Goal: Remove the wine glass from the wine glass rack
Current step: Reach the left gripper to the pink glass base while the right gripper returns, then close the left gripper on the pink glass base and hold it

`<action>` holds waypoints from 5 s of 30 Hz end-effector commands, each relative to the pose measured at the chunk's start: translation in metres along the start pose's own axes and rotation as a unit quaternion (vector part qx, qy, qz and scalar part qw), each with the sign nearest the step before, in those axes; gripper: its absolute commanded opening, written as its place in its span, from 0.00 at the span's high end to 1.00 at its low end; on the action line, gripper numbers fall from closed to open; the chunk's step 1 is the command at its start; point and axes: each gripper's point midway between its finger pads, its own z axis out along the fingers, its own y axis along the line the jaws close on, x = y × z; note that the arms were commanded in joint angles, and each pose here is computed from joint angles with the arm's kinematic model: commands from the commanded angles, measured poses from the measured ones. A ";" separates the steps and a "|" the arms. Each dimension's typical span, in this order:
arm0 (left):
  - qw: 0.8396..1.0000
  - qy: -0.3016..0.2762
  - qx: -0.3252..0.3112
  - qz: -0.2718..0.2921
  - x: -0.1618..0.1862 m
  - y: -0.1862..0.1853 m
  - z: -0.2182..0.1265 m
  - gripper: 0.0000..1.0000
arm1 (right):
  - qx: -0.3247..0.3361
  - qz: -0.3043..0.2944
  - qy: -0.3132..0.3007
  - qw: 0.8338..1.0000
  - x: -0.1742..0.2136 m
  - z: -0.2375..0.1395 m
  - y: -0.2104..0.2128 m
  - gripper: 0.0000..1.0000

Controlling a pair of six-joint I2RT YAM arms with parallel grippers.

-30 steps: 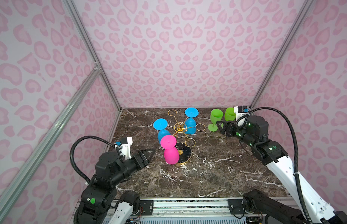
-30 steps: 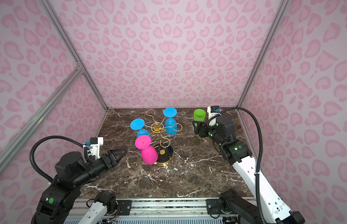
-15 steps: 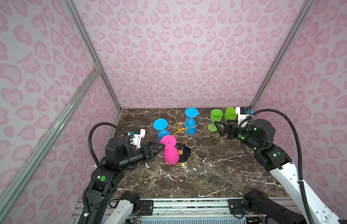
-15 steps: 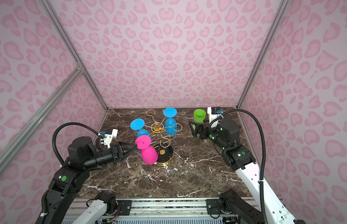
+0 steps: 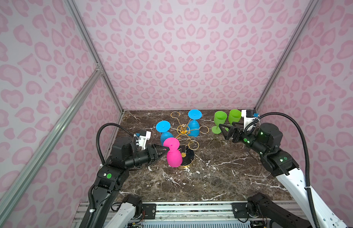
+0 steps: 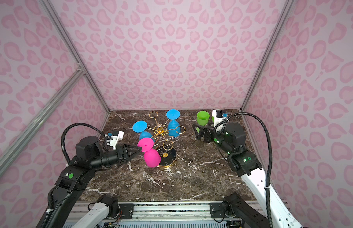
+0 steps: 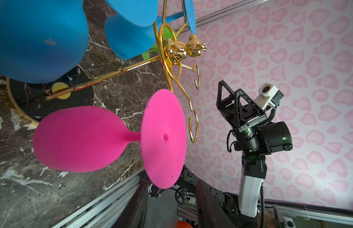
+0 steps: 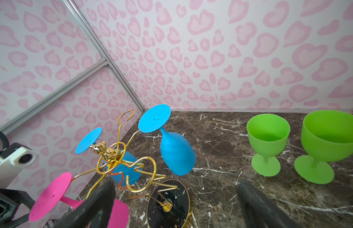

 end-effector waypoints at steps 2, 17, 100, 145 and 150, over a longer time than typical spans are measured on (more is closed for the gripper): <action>1.000 -0.019 0.011 0.010 -0.009 -0.005 0.001 0.61 | -0.005 -0.001 -0.008 1.000 -0.002 0.000 0.002 0.02; 1.000 -0.026 0.006 0.001 -0.014 0.001 0.006 0.71 | -0.005 -0.003 -0.011 1.000 -0.004 -0.001 0.002 0.02; 0.997 -0.066 0.036 -0.033 -0.039 -0.028 0.003 0.97 | 0.018 -0.006 -0.026 0.999 -0.003 -0.014 -0.006 0.02; 0.995 -0.073 -0.044 -0.059 -0.057 -0.016 0.007 0.97 | 0.032 -0.008 -0.024 0.999 0.004 -0.014 -0.014 0.02; 0.993 -0.087 -0.047 -0.069 -0.058 -0.012 0.004 0.97 | 0.031 -0.009 -0.025 0.999 0.004 -0.015 -0.013 0.02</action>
